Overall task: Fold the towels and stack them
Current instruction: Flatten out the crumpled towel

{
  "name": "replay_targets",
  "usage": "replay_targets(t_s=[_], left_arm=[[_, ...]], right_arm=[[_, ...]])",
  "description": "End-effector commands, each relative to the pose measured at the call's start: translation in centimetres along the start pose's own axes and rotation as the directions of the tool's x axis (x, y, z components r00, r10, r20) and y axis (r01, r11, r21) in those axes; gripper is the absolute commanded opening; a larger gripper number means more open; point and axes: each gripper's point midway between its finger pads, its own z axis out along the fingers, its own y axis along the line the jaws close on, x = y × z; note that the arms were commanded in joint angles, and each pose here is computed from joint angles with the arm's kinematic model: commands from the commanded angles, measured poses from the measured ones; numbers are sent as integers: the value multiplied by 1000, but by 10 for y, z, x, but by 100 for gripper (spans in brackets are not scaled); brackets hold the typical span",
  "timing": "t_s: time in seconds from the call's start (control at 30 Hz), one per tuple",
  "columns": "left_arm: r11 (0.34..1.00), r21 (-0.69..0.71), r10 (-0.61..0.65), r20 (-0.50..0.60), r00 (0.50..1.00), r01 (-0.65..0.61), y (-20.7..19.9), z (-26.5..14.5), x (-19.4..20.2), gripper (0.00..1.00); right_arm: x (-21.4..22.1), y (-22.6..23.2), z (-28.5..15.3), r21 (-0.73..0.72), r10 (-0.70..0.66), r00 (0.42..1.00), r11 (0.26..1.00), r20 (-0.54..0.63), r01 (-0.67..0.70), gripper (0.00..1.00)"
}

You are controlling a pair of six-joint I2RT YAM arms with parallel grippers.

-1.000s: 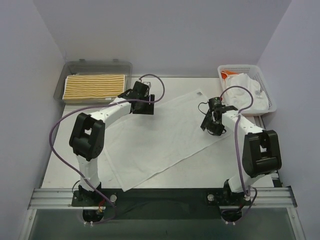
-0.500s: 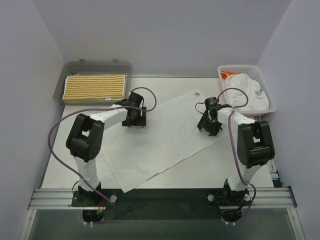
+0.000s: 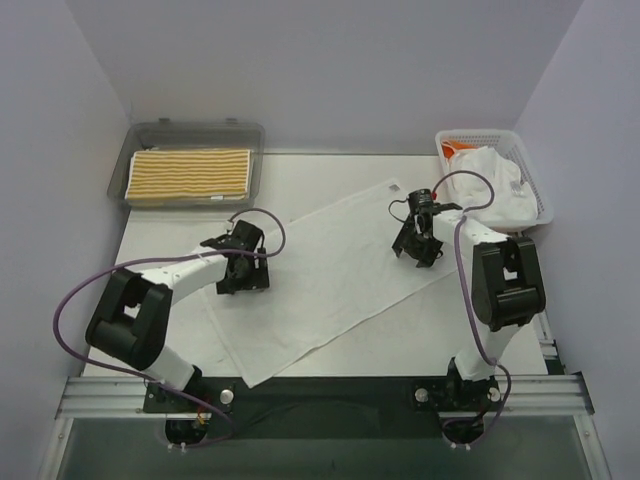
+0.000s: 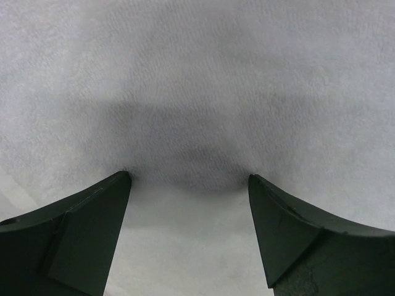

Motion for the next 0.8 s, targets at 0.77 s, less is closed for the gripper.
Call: replay_targets(t_s=[0.77], left_arm=[[847, 483, 286, -62, 956, -222, -132, -143, 135, 89]], right_arm=[[-96, 171, -19, -252, -380, 909, 875, 173, 414, 61]])
